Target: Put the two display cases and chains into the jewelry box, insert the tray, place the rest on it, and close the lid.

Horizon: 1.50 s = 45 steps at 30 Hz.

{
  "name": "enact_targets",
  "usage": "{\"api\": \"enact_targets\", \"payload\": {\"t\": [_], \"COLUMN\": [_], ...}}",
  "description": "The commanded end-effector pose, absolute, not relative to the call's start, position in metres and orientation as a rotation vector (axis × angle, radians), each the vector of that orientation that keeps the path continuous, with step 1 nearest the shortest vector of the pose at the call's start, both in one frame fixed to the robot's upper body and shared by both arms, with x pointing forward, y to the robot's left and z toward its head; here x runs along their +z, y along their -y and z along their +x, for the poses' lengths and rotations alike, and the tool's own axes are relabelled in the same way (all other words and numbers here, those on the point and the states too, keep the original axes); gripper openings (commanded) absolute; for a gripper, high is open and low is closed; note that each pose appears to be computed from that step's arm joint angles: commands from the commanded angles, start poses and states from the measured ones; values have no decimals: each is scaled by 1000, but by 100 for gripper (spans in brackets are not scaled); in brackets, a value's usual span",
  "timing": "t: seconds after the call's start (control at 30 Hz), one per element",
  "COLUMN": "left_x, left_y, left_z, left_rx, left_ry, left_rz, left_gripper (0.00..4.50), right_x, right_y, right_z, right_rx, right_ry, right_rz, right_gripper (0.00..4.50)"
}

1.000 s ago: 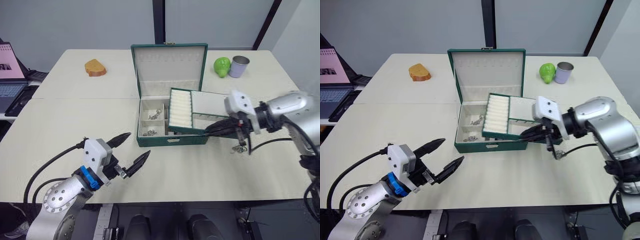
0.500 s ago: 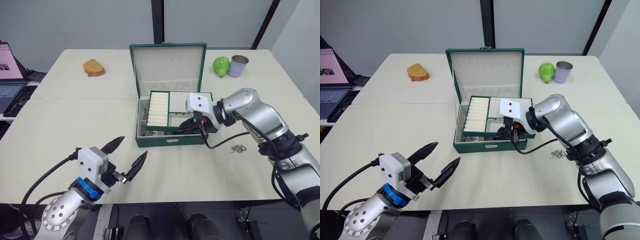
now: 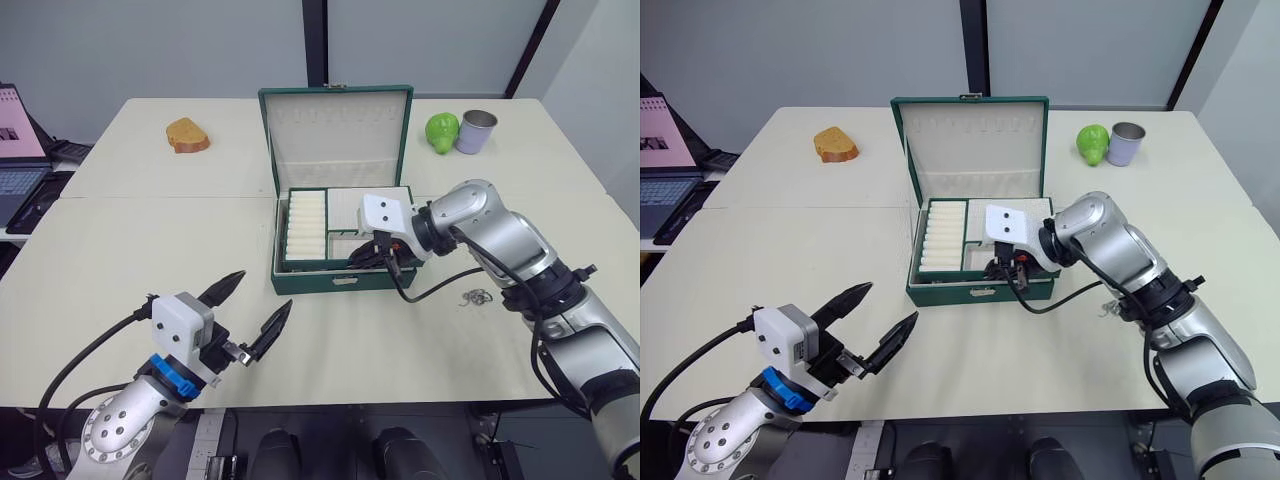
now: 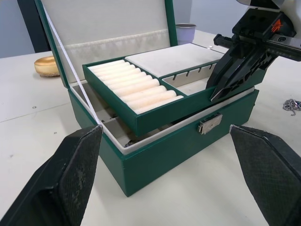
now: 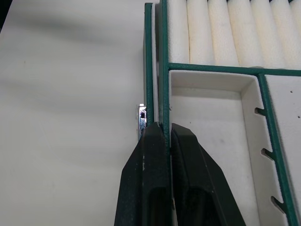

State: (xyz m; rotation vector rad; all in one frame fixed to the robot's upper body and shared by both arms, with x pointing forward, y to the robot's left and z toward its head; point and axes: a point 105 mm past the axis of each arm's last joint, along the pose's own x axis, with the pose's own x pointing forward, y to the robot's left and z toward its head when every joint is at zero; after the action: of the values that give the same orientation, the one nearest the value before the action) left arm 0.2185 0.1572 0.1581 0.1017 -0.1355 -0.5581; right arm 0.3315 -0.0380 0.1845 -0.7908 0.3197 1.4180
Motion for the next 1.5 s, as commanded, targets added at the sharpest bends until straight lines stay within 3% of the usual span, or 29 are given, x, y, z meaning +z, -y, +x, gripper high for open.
{"api": "enact_targets", "payload": {"t": [0.03, 1.5], "left_x": [169, 169], "left_y": [-153, -152], "left_z": [214, 213], "left_rx": [-572, -570], "left_ry": [184, 166], "left_rz": [121, 108], "left_gripper": [450, 450], "right_x": [198, 190], "right_y": [30, 18], "right_z": [327, 333], "right_rx": [1421, 1451], "right_ry": [-250, -282], "right_rz": [-838, -843], "right_gripper": [1, 1]}}
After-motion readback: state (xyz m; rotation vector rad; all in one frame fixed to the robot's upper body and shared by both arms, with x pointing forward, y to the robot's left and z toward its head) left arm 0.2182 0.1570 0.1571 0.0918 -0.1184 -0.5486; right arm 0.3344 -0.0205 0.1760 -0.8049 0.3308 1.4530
